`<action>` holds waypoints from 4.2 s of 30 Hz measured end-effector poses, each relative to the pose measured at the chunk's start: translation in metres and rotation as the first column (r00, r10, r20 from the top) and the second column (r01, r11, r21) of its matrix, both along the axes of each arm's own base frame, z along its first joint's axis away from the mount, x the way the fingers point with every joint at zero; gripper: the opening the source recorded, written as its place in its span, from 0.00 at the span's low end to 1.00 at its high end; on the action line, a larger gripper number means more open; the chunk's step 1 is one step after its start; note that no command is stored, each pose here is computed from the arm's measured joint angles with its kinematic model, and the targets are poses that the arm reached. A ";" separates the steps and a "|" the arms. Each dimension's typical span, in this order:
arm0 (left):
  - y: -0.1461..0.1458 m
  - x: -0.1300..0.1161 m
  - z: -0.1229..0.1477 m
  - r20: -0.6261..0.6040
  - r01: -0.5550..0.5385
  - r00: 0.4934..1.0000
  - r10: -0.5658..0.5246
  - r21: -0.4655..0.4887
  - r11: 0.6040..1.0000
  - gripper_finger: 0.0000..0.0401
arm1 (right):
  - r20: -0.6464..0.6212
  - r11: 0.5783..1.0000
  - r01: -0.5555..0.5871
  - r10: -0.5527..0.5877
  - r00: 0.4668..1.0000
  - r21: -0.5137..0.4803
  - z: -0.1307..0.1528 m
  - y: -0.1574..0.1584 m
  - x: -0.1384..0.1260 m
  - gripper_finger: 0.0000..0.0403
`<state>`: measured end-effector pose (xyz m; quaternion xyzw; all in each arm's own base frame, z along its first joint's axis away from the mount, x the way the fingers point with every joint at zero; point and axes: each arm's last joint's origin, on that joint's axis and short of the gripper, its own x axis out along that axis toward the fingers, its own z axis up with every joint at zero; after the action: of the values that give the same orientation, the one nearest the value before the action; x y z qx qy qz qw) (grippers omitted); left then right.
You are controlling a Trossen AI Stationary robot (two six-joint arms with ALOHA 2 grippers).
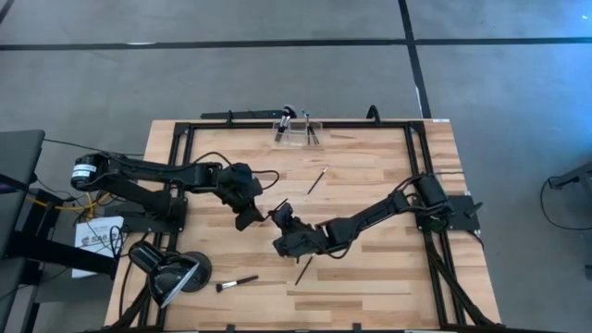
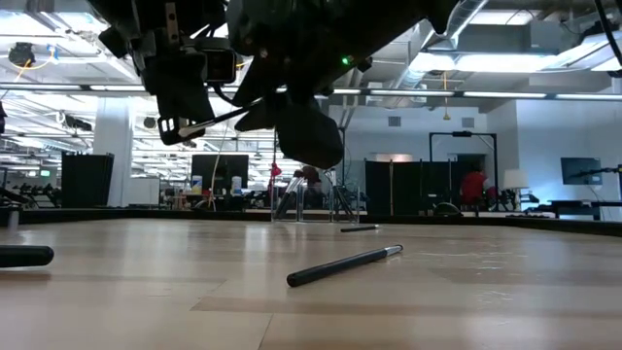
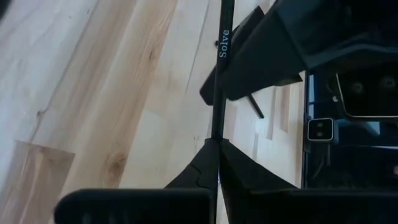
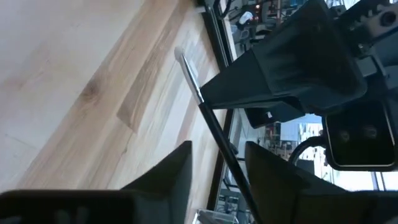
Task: Sort items
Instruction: Put the eyeshadow brush into the right section of the transparent organizer
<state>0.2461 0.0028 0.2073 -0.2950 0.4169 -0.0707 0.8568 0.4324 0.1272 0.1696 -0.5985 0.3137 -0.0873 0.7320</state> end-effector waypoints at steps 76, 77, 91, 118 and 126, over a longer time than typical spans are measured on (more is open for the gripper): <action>-0.023 0.003 -0.087 -0.363 0.149 0.929 0.072 0.546 0.824 0.06 | -0.149 0.776 0.241 -0.189 0.971 0.583 0.026 -0.024 -0.036 0.12; -0.024 0.003 -0.087 -0.365 0.159 0.929 0.061 0.543 0.825 0.04 | -0.149 0.775 0.239 -0.187 0.971 0.585 0.026 -0.024 -0.036 0.12; -0.019 0.017 -0.046 -0.200 0.094 0.979 -0.044 0.247 0.965 0.03 | -0.126 0.683 0.158 -0.098 0.987 0.713 0.025 -0.030 -0.029 0.12; 0.000 0.013 -0.011 -0.035 -0.013 0.999 0.014 0.030 0.999 0.01 | -0.082 0.973 -0.100 0.120 0.989 0.209 0.040 -0.015 -0.023 0.43; -0.001 0.016 -0.008 0.001 -0.003 1.000 0.003 -0.021 1.000 0.01 | -0.128 0.979 -0.090 0.114 0.985 0.184 0.029 -0.023 -0.019 0.52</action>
<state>0.2622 0.0018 0.1998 -0.3044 0.4154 -0.0741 0.8540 0.4134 0.1042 0.1987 -0.5506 0.3390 0.0205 0.7626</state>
